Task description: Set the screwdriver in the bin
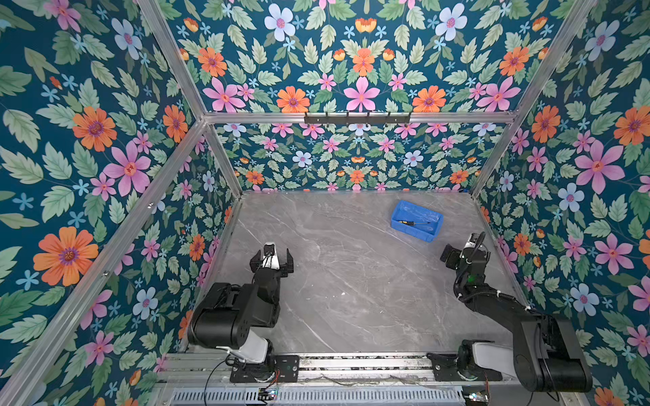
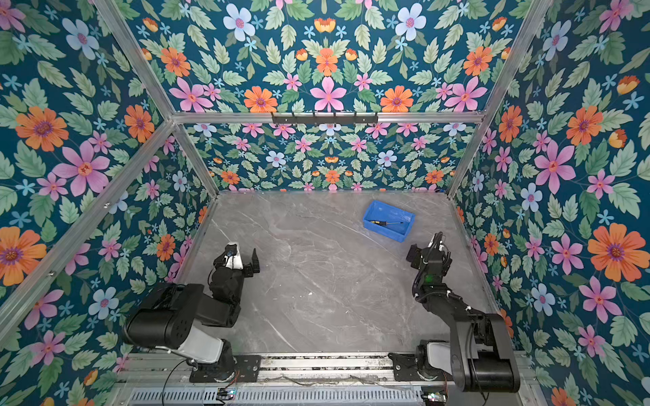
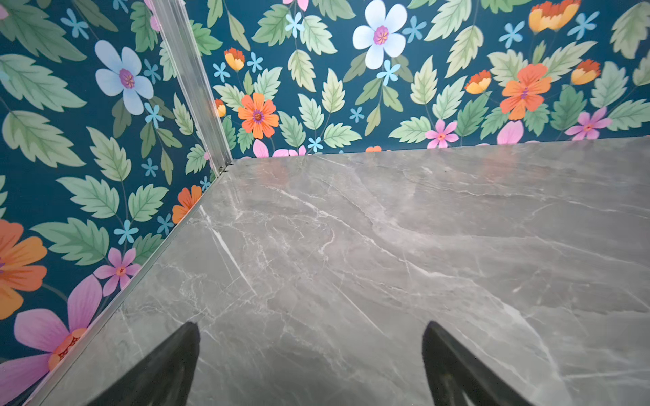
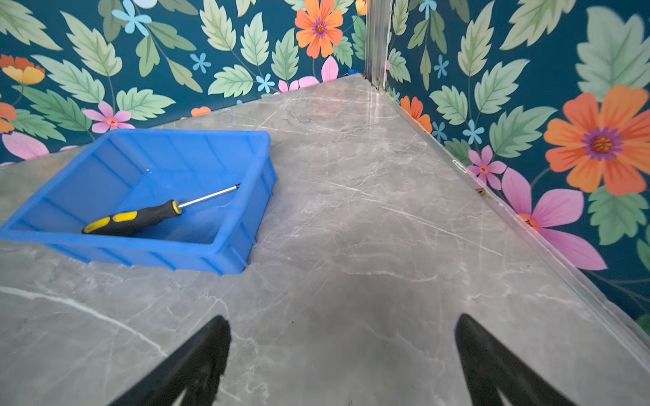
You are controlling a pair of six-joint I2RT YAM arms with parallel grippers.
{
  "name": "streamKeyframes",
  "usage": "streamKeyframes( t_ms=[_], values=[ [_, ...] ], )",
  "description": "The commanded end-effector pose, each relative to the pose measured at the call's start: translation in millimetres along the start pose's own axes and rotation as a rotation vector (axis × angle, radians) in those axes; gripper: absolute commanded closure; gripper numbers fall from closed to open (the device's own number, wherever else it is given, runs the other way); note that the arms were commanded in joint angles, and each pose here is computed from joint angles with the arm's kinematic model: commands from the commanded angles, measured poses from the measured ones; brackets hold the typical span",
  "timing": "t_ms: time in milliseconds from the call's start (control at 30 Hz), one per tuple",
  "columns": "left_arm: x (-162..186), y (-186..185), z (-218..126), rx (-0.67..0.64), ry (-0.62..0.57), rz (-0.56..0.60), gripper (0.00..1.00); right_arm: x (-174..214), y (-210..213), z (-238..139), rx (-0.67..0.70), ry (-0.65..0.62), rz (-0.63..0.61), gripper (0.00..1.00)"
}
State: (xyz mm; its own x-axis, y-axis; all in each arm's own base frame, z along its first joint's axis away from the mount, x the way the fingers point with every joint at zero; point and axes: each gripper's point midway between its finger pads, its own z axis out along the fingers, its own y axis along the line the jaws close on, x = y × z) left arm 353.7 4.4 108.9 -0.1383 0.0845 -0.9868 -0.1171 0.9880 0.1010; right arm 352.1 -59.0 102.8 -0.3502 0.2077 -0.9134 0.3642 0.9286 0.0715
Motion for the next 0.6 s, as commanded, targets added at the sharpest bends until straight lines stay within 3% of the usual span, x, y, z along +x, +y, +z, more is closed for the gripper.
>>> streamKeyframes(
  t_ms=[0, 133, 267, 567],
  values=[
    [-24, 13, 0, -0.043, -0.124, -0.074, 0.01, -11, 13, 1, -0.077, -0.093, -0.004, 0.01],
    [-19, 23, 9, -0.042, -0.086, -0.119, 0.00, -2, 24, 3, -0.137, -0.103, -0.039, 0.01],
    [-7, 24, 34, -0.045, 0.029, -0.125, 0.00, 4, 28, 10, -0.137, -0.073, -0.058, 0.01],
    [-8, 23, 32, -0.040, 0.020, -0.120, 0.00, 2, 29, 10, -0.127, -0.085, -0.069, 0.01]
  ],
)
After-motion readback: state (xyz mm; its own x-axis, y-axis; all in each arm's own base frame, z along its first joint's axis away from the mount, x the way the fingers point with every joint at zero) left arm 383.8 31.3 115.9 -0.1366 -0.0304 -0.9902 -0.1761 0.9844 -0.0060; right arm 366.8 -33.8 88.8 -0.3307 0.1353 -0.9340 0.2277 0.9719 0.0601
